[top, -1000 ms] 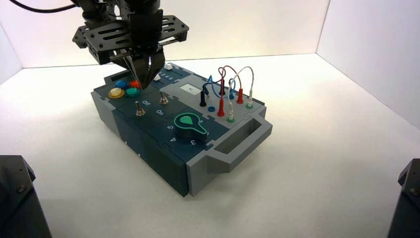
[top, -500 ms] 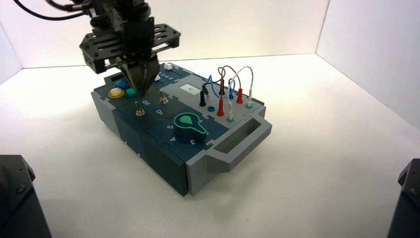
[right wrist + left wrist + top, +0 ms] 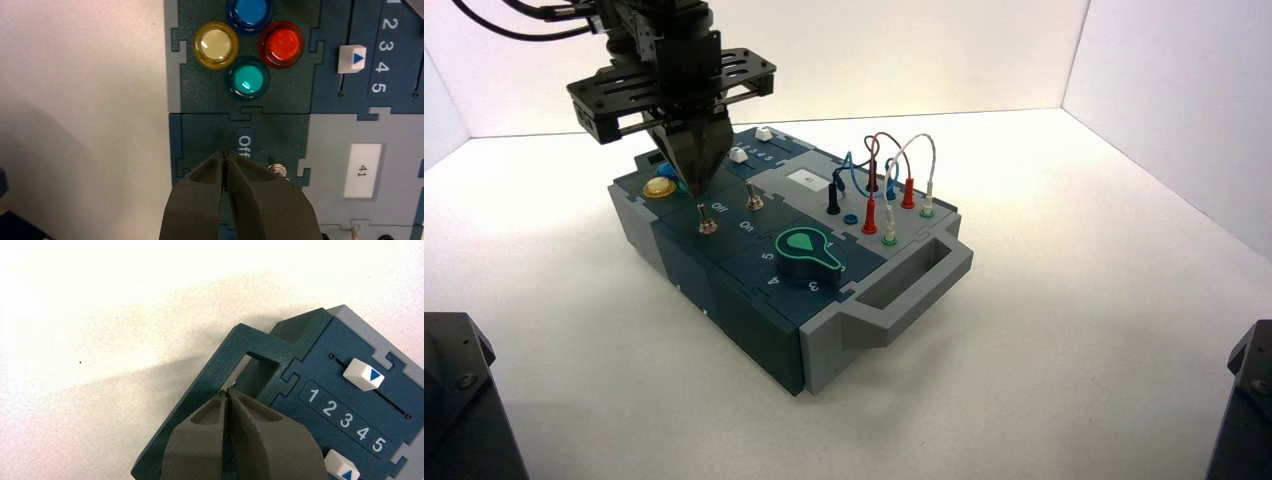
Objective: Flip the bottom switch on with the right gripper.
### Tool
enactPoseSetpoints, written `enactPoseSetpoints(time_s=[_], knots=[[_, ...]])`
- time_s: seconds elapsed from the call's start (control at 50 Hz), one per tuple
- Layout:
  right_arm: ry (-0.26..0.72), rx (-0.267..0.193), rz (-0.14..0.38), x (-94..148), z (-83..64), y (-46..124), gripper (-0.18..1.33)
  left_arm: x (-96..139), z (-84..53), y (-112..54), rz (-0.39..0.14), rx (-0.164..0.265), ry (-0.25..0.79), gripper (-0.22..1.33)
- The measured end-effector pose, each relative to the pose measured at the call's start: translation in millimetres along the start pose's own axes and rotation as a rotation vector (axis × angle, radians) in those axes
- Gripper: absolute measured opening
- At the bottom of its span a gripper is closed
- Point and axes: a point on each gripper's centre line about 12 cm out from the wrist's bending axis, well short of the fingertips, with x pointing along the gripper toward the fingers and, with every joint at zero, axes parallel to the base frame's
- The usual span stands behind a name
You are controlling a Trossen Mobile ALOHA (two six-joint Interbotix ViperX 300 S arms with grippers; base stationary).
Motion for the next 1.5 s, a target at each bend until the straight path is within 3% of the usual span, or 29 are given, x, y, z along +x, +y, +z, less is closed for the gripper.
enactPoseSetpoints(time_s=[0.6,1.0,1.34,1.5], knots=[[0.041,0.006,0.002,7,-4.3,3.2,-0.14,1,-0.5,-0.4,0.000,0.003,0.002,-0.16],[0.072,0.004,-0.002,5,-16.6,1.3,-0.13,2,0.1,-0.4,0.000,0.006,-0.001,-0.16],[0.048,-0.003,0.005,14,-9.1,3.5,-0.14,2,3.1,-0.6,0.000,0.007,-0.014,-0.16],[0.020,-0.023,0.012,13,3.8,7.1,-0.14,-1,5.7,-1.6,-0.002,0.009,-0.024,-0.16]])
